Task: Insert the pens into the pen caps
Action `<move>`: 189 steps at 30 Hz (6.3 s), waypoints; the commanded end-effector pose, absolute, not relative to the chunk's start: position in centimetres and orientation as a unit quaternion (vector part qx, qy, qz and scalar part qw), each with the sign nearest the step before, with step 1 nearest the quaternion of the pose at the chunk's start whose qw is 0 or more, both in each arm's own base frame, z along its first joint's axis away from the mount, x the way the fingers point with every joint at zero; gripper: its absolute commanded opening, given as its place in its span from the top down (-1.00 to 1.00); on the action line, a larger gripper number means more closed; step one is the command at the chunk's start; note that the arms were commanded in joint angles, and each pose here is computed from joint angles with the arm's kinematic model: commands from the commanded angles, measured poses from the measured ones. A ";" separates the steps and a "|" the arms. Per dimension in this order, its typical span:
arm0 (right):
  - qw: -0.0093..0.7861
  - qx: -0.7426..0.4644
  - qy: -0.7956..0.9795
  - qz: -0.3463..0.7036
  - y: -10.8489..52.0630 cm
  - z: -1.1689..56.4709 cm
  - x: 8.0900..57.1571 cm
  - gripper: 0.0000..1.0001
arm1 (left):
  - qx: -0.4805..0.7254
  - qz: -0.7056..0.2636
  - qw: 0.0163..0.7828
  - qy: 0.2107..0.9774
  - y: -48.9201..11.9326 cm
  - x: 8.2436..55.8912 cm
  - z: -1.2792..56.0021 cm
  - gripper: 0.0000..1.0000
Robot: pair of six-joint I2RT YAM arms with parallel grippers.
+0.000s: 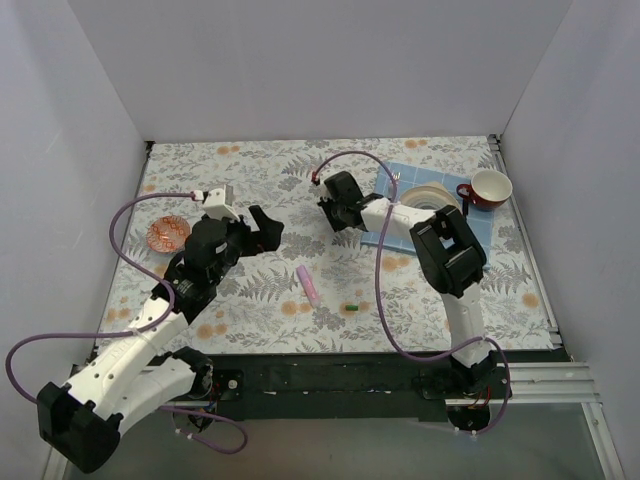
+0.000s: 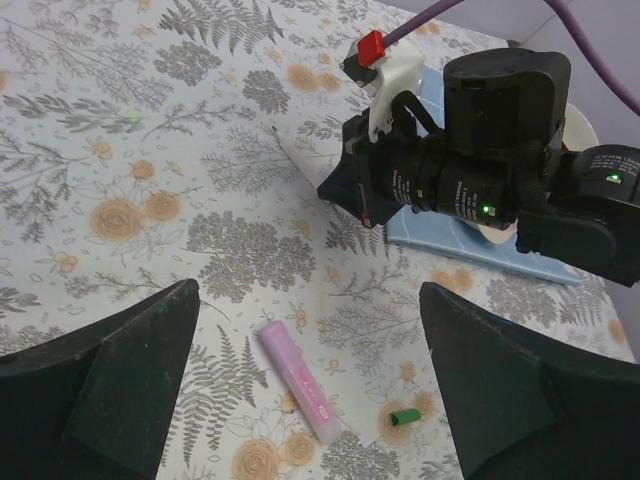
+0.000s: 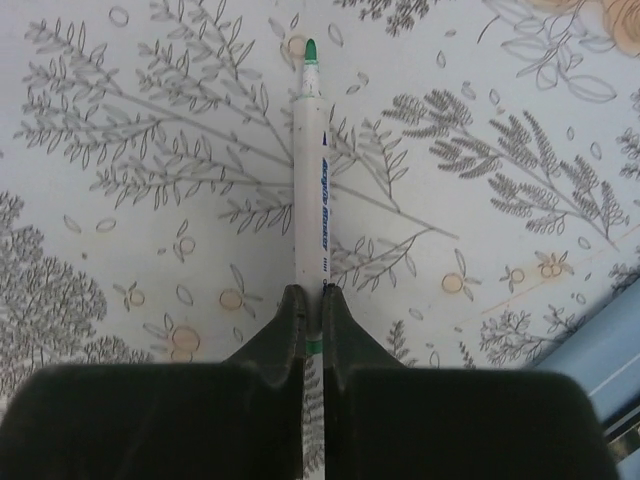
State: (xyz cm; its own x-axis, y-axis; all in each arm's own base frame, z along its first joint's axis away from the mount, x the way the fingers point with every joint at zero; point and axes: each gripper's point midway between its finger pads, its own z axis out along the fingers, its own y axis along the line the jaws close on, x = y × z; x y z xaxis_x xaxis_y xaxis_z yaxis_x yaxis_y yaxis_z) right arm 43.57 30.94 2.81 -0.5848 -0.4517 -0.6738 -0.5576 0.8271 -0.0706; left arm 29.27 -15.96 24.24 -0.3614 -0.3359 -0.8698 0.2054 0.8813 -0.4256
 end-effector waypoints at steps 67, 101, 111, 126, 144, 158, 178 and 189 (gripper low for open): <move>0.348 -0.232 0.874 0.249 34.2 8.8 25.9 0.23 | -0.168 -0.273 0.403 0.857 -19.7 32.5 15.1 -0.57; 0.373 -0.404 0.823 0.145 30.7 8.2 26.9 0.97 | 0.293 -0.313 0.412 0.804 -22.4 26.8 17.4 -0.49; 0.349 -0.424 0.800 0.241 31.1 10.0 25.0 0.97 | 0.542 -0.246 0.481 0.644 -22.8 25.7 16.2 -0.37; 0.320 -0.299 0.869 0.229 31.6 9.0 26.9 0.25 | 0.597 -0.140 0.570 0.547 -22.4 26.2 17.1 -0.37; 0.299 -0.328 0.877 0.184 35.6 5.5 27.7 0.17 | 0.410 -0.162 0.700 0.562 -18.6 23.5 23.9 -0.95; 0.267 -0.356 0.880 0.165 37.5 2.3 25.3 0.27 | 0.226 -0.197 0.694 0.654 -17.2 26.9 25.9 -0.96; 0.256 -0.408 0.865 0.143 30.9 3.0 25.0 0.97 | 0.405 -0.078 0.631 0.656 -16.8 27.1 22.7 -0.89; 0.274 -0.389 0.850 0.224 30.2 6.6 25.9 0.97 | 0.630 -0.047 0.568 0.528 -21.2 27.2 17.0 -0.92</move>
State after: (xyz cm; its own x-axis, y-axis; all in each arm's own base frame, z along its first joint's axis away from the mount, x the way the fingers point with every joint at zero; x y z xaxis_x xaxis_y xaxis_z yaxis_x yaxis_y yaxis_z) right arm 25.96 29.46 4.07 -0.5776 -0.5744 -0.5800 -0.7562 0.6442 0.1150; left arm 27.36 -19.07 15.99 0.2561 0.6483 -0.7170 0.7387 0.3472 0.5777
